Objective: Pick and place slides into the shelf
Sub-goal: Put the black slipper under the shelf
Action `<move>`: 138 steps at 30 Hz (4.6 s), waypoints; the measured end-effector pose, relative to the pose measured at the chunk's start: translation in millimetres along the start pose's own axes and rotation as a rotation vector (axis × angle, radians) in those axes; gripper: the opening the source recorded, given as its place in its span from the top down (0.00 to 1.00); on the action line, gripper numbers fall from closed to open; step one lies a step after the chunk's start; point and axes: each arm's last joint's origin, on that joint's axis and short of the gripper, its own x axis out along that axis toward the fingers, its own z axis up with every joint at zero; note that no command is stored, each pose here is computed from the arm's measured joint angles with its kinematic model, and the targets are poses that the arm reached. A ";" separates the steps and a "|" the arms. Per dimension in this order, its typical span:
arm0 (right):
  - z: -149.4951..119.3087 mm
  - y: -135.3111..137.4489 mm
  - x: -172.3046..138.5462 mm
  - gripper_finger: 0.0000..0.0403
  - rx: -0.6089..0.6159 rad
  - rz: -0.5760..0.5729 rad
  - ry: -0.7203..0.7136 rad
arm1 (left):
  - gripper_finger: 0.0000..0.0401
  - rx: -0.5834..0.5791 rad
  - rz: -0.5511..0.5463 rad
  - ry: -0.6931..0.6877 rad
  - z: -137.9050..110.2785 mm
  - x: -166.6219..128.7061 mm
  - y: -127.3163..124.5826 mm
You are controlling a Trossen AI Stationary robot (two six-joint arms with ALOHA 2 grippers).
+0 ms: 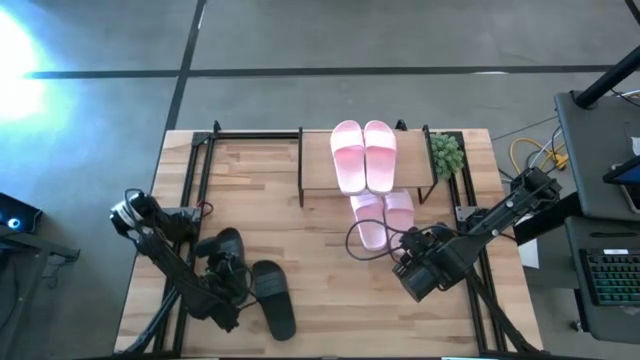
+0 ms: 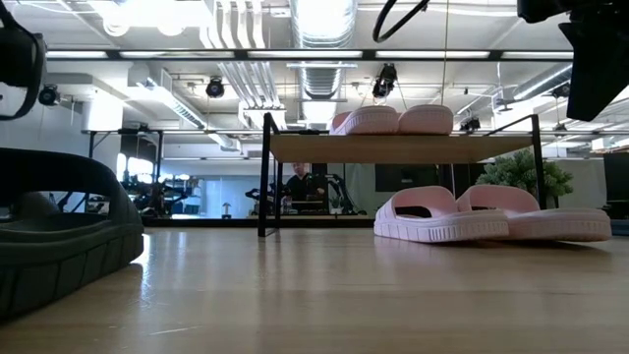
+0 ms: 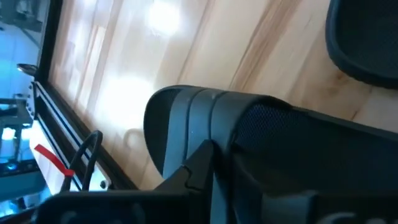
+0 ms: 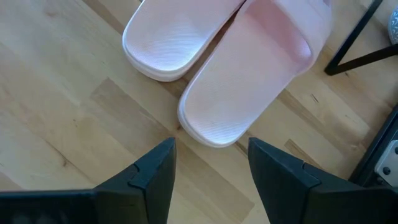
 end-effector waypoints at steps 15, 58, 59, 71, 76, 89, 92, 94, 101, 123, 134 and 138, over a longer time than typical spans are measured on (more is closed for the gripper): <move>0.0 -0.1 0.0 0.52 0.000 -0.001 0.000 | 1.00 -0.128 -0.275 -0.152 20.2 -51.8 48.0; 22.6 -72.8 -47.7 0.52 0.239 0.183 -0.240 | 1.00 0.222 0.016 -0.278 258.9 48.0 -0.9; 22.0 -72.8 -46.4 0.52 0.238 0.179 -0.239 | 1.00 0.238 0.020 -0.272 258.5 50.0 -2.4; 16.3 -73.3 -36.1 0.52 0.220 0.151 -0.204 | 0.91 0.270 0.016 -0.253 253.1 53.1 -0.7; 16.3 -73.2 -36.1 0.52 0.219 0.151 -0.204 | 0.78 0.275 -0.027 -0.238 252.4 53.3 -2.0; 16.4 -73.3 -36.1 0.52 0.219 0.151 -0.204 | 0.62 0.164 -0.280 -0.274 250.3 0.9 34.5; 16.5 -73.7 -36.5 0.52 0.221 0.154 -0.204 | 0.62 0.093 -0.347 -0.254 239.3 -21.4 55.5; 16.7 -74.4 -36.9 0.52 0.223 0.157 -0.204 | 0.62 0.053 -0.416 -0.249 229.9 -38.3 67.9; 16.7 -74.8 -37.0 0.52 0.221 0.157 -0.204 | 0.64 0.191 -0.567 -0.297 178.1 -82.3 66.0; 16.4 -74.9 -36.5 0.52 0.138 0.144 -0.210 | 0.67 0.136 -0.568 -0.134 99.5 -99.7 -48.6; 16.4 -75.0 -36.4 0.52 0.096 0.139 -0.213 | 0.67 0.065 -0.424 -0.042 100.1 -96.0 -57.2; 16.4 -75.0 -36.4 0.52 0.082 0.137 -0.213 | 0.67 0.051 -0.440 -0.047 100.0 -94.9 -59.9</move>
